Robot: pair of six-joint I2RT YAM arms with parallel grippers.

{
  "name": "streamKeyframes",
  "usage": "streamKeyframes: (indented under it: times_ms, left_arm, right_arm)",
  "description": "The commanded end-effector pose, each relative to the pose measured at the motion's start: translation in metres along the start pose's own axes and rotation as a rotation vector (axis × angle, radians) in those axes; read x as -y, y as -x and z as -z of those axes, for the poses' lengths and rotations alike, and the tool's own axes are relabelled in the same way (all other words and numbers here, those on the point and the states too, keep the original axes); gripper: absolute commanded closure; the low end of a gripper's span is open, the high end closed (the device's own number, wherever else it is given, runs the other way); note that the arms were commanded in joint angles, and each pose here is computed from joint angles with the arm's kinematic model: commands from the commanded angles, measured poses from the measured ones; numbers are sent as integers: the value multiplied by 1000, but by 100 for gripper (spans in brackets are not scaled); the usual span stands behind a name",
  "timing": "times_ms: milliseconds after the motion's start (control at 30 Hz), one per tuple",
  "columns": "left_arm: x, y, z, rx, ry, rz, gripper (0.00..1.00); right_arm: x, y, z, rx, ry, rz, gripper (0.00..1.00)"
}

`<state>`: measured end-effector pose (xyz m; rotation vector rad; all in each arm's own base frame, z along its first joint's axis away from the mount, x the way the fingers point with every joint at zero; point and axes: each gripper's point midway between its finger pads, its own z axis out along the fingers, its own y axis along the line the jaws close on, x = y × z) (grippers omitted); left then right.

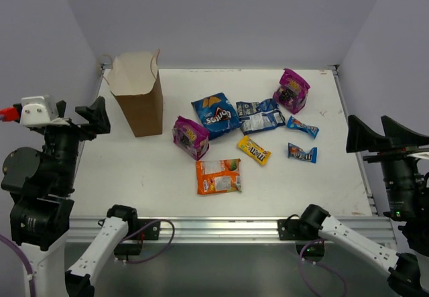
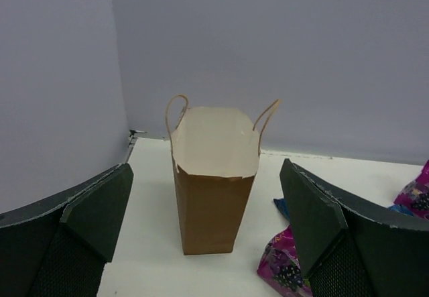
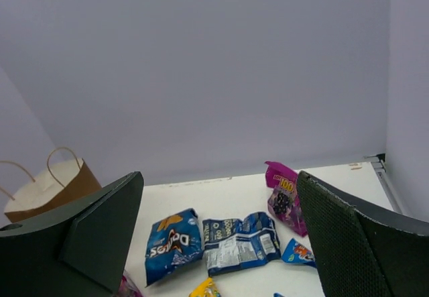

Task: Take the snacks out of the paper bag

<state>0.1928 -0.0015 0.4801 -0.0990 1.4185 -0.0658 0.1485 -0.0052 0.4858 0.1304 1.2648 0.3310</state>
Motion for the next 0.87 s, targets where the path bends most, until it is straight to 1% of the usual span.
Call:
streamKeyframes:
  times_ms: [0, 100, 300, 567, 833]
  left_arm:
    - [-27, 12, 16, 38, 129, -36, 0]
    - [-30, 6, 17, 40, 144, -36, 0]
    - [-27, -14, 11, -1, 136, -6, 0]
    - [-20, -20, 2, 20, 110, 16, 0]
    - [-15, -35, -5, -12, 86, 6, 0]
  right_arm:
    - [16, 1, 4, 14, -58, 51, 1]
    - [22, 2, 11, 24, -54, 57, 1]
    - [22, -1, 13, 30, -45, 52, 1]
    - [17, -8, 7, 8, -41, 75, 1]
    - [3, -19, -4, -23, -17, 102, 1]
